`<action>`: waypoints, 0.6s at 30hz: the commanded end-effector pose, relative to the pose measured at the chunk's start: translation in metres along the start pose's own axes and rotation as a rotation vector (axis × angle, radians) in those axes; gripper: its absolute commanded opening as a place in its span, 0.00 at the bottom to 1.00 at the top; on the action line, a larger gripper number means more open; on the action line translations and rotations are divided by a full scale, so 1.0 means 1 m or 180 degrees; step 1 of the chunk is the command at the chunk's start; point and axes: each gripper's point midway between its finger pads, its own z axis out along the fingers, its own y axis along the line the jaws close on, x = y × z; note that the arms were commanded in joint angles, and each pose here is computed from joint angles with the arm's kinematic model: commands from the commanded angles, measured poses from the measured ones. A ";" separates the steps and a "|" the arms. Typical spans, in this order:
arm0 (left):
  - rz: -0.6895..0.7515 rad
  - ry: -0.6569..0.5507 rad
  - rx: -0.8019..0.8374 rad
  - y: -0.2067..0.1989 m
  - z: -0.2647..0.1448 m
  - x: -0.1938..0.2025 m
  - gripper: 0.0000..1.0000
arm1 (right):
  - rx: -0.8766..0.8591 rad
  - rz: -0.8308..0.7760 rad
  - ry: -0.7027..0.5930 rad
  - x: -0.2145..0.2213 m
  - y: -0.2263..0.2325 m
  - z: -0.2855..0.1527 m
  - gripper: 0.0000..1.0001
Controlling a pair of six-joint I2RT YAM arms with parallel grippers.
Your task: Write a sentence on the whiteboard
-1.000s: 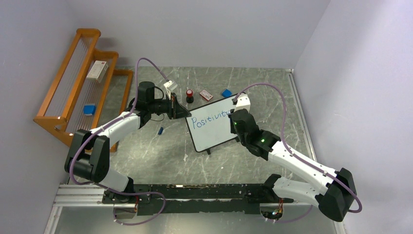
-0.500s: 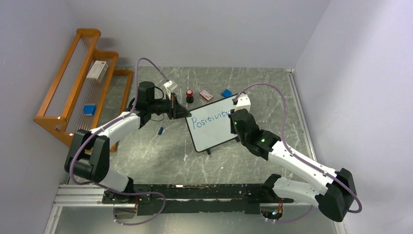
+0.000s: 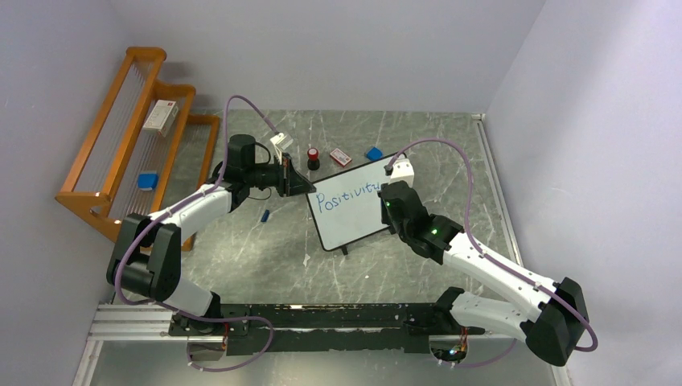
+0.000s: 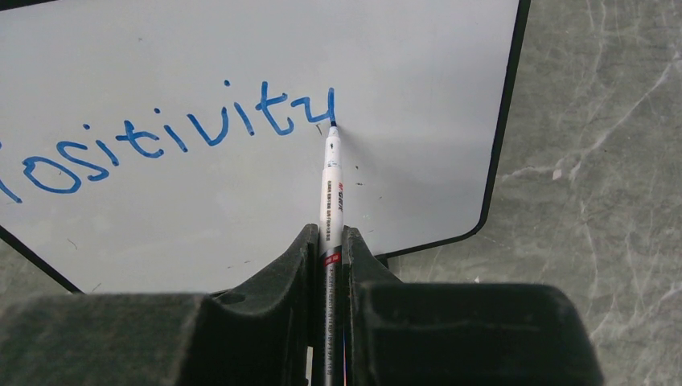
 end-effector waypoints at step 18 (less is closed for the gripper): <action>-0.0104 0.0169 -0.0186 0.018 0.003 0.021 0.05 | -0.0199 -0.0005 0.0200 0.010 0.010 -0.002 0.00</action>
